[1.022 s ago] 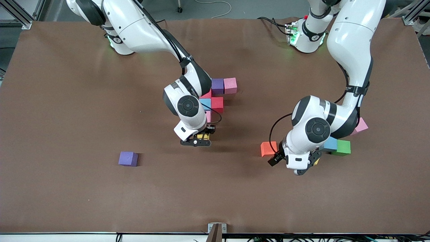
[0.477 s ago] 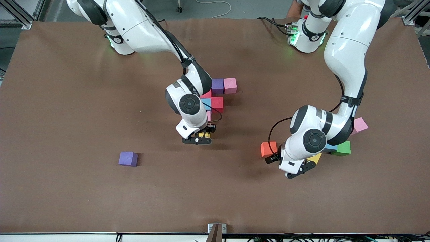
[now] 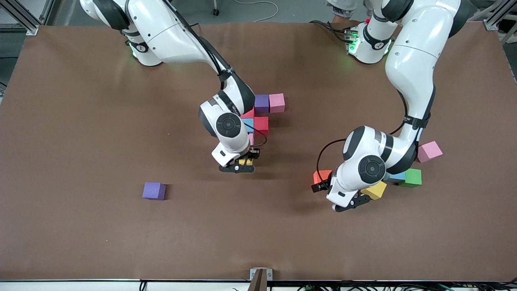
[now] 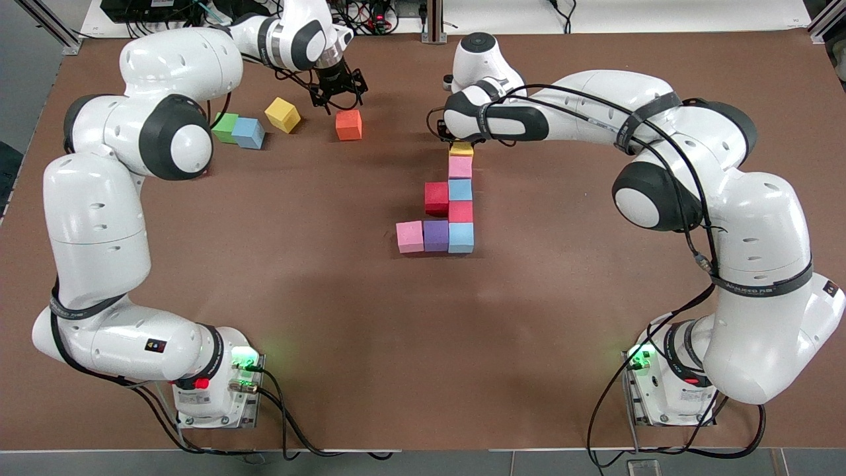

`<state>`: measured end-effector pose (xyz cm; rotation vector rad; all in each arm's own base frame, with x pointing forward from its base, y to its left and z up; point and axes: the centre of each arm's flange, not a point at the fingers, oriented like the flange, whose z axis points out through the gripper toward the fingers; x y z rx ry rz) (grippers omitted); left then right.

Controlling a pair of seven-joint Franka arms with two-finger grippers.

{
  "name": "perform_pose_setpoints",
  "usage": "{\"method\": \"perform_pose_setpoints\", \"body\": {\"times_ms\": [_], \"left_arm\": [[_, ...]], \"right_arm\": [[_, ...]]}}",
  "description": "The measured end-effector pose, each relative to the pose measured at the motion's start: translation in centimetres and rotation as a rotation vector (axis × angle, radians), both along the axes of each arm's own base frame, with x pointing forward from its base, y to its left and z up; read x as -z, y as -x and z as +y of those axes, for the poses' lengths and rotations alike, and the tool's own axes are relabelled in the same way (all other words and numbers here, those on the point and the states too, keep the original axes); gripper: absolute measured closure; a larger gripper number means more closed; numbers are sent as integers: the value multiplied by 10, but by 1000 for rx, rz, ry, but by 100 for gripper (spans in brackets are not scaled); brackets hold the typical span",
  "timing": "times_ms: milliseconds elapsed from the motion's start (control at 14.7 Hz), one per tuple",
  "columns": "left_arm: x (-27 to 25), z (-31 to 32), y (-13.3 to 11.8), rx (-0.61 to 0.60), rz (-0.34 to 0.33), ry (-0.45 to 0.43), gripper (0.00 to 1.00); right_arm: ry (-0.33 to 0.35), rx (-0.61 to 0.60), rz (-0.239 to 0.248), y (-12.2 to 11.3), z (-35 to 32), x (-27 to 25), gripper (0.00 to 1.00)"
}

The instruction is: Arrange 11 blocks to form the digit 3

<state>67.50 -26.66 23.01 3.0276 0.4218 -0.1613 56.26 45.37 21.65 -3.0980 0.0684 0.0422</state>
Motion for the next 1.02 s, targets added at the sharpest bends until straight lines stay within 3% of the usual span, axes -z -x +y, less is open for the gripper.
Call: {"method": "perform_pose_setpoints", "body": {"times_ms": [477, 681, 817, 1022], "left_arm": [[25, 0, 8, -5, 50, 10, 5], [34, 0, 15, -64, 91, 30, 36], [31, 1, 17, -185, 118, 20, 37], [18, -11, 25, -369, 158, -2, 37]], "right_arm": [[7, -4, -11, -1, -1, 0, 41], [20, -3, -17, -4, -7, 2, 14], [19, -2, -19, -4, -7, 2, 0], [17, -2, -23, -5, -7, 1, 0]]}}
